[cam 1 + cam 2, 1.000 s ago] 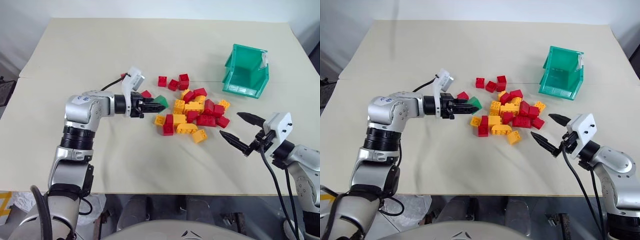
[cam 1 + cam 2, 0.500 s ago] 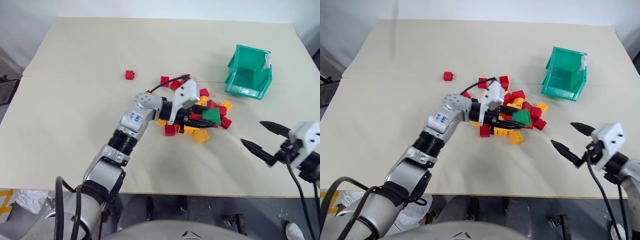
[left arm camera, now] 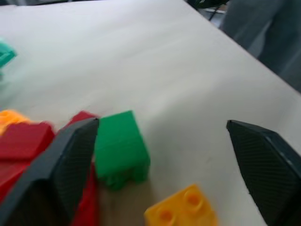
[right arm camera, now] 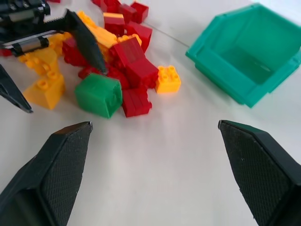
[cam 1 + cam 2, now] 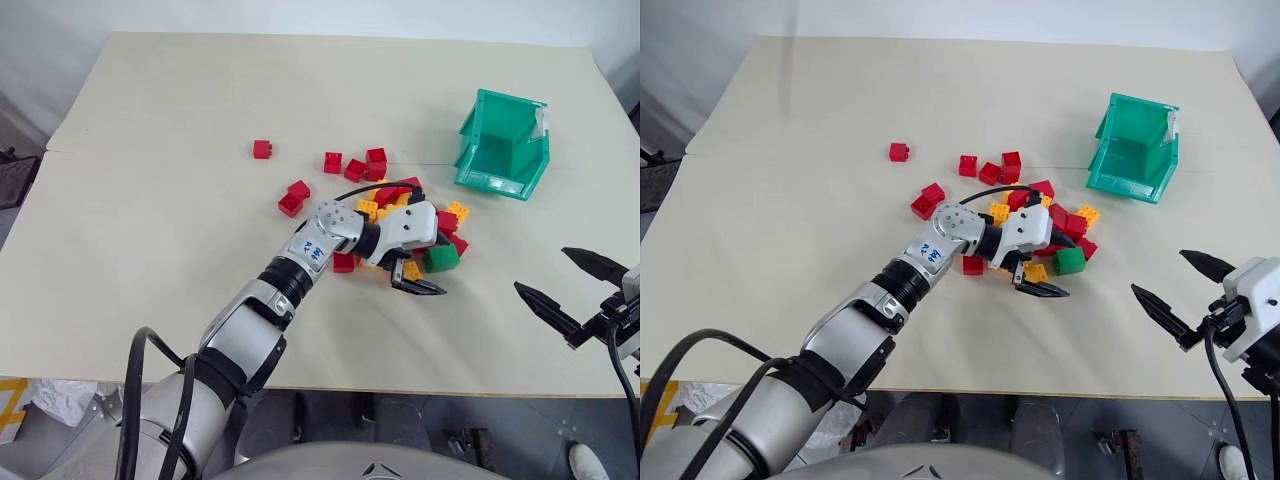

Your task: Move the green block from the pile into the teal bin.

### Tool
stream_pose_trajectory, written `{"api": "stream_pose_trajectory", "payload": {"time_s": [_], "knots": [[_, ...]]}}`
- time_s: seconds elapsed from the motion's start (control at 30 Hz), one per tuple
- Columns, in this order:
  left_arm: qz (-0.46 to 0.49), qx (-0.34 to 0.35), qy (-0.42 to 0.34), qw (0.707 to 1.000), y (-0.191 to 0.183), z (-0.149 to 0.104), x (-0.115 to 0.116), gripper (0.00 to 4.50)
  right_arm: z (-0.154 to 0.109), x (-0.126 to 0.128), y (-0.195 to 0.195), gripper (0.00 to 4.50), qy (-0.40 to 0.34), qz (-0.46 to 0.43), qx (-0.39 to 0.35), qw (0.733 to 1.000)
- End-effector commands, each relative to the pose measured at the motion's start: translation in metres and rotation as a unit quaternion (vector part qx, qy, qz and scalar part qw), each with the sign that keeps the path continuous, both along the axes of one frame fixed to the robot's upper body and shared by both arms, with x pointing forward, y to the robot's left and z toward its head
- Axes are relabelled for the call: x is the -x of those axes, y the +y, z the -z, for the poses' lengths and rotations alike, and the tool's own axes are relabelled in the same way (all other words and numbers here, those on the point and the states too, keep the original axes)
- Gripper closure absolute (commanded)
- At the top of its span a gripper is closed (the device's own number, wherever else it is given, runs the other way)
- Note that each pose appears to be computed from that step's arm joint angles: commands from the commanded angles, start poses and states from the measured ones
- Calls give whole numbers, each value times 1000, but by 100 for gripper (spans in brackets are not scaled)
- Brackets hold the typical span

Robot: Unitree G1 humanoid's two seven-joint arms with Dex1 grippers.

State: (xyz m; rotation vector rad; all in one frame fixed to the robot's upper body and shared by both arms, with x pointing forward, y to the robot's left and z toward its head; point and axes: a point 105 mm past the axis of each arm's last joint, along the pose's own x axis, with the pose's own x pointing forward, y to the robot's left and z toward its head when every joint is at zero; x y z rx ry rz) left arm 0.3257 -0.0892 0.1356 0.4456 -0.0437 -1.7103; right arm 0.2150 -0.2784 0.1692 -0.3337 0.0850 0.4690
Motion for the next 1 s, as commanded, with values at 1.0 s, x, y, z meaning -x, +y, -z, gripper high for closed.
{"api": "stream_pose_trajectory", "payload": {"time_s": [1.0], "knots": [[-127,108,24,986,232,-35,29,3,12,-70,55,0,159,-217,126,955]]}}
